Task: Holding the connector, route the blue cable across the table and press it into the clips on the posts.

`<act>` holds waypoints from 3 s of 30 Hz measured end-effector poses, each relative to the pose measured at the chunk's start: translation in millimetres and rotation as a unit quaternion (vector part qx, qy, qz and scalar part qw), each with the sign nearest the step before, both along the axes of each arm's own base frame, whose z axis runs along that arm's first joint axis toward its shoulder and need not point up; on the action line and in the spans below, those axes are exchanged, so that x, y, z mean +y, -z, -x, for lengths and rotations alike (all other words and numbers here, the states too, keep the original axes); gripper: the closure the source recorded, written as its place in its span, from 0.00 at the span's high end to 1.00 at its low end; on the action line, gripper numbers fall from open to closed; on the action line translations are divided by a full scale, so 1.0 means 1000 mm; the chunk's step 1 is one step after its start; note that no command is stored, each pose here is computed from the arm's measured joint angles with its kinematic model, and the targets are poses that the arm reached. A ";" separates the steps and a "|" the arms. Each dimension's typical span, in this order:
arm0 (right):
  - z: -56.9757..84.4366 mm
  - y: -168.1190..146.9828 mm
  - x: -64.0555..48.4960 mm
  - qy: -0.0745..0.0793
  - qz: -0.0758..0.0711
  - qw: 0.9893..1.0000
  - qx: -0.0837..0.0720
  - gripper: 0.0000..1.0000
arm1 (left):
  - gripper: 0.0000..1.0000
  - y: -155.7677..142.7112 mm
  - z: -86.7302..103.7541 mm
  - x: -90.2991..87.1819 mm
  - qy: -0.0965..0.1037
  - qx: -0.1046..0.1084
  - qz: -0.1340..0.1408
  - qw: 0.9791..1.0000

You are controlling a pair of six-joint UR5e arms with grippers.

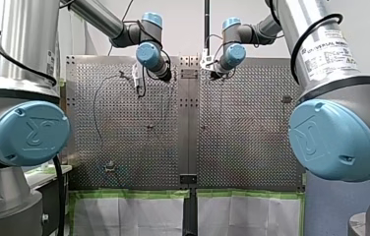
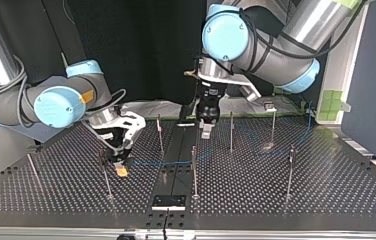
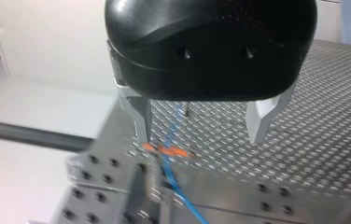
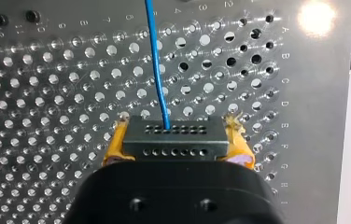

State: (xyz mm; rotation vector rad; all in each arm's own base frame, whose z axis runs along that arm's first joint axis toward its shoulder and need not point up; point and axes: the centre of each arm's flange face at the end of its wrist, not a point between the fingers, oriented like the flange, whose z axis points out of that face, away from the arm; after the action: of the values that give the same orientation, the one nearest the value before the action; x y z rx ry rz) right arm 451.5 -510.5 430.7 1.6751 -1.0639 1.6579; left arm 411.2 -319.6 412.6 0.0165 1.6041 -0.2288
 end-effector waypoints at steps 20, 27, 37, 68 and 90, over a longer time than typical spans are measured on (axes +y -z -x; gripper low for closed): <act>0.004 0.000 -0.003 0.004 0.000 1.000 0.001 0.00 | 1.00 -0.029 0.019 -0.073 0.002 -0.024 -0.026 0.999; 0.004 0.000 -0.003 0.004 0.000 1.000 0.001 0.00 | 1.00 -0.018 0.003 -0.080 -0.018 -0.006 -0.042 0.999; 0.004 0.000 -0.004 0.004 0.001 1.000 0.001 0.00 | 1.00 -0.004 -0.023 -0.091 -0.040 0.015 -0.066 0.997; 0.006 0.001 -0.006 0.006 0.000 1.000 0.001 0.00 | 1.00 -0.021 -0.093 -0.119 -0.052 -0.022 -0.039 0.998; 0.009 0.001 -0.009 0.008 0.000 1.000 0.000 0.00 | 0.90 0.011 -0.137 -0.144 -0.083 -0.011 -0.047 0.995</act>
State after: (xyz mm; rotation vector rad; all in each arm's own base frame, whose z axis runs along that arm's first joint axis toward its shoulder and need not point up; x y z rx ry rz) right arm 442.1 -519.3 429.8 1.6619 -1.0757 1.6478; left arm 548.4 -463.8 401.9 -0.0407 1.5830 -0.0237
